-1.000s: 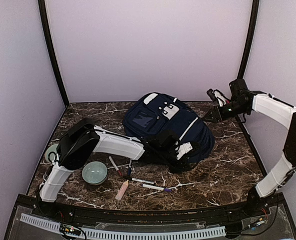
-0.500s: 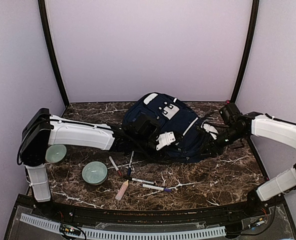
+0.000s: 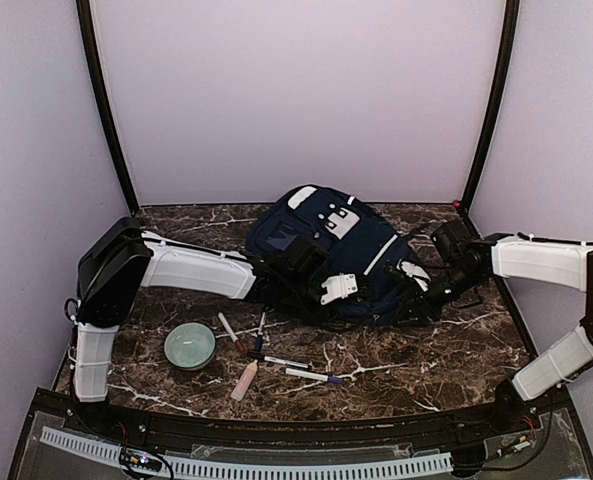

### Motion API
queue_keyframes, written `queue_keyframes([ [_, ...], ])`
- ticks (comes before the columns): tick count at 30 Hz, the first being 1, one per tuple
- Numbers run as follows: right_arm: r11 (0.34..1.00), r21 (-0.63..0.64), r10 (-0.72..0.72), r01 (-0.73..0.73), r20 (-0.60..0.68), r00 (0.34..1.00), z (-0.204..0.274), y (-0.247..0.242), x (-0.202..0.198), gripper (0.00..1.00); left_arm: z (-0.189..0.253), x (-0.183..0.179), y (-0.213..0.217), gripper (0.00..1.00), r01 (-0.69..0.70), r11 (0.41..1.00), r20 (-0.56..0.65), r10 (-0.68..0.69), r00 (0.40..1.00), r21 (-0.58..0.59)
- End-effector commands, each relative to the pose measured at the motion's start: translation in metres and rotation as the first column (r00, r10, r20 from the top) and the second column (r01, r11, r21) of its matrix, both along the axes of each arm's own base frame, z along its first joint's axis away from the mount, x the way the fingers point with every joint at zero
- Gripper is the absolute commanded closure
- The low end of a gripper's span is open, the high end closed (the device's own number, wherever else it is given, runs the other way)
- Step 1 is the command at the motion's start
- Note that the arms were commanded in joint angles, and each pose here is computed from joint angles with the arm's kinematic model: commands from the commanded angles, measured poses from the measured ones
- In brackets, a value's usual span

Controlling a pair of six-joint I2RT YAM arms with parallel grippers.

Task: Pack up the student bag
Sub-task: Adjust the student bag at the center of the board.

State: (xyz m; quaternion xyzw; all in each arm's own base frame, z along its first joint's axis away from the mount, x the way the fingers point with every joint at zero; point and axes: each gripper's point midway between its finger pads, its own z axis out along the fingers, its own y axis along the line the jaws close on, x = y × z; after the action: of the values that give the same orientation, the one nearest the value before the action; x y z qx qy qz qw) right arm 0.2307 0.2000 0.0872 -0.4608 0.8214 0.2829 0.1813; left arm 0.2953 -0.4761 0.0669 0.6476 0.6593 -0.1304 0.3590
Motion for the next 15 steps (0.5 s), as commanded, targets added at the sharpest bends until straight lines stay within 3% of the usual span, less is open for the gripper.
queue_keyframes([
  [1,0.999,0.044,-0.031,0.032,-0.033,0.999,0.000,0.000,0.007,0.50,0.006,0.004,-0.009,0.55,0.041,0.998,-0.001,-0.041,0.999,-0.043],
  [7,0.996,0.043,-0.074,0.075,-0.032,0.997,0.001,-0.006,0.017,0.50,-0.007,0.014,-0.013,0.66,0.020,0.998,0.016,-0.019,1.000,-0.056],
  [15,0.992,0.000,-0.128,0.129,0.067,0.989,0.018,-0.019,0.028,0.50,0.015,0.017,-0.035,0.80,0.032,0.987,0.023,-0.028,0.999,-0.159],
])
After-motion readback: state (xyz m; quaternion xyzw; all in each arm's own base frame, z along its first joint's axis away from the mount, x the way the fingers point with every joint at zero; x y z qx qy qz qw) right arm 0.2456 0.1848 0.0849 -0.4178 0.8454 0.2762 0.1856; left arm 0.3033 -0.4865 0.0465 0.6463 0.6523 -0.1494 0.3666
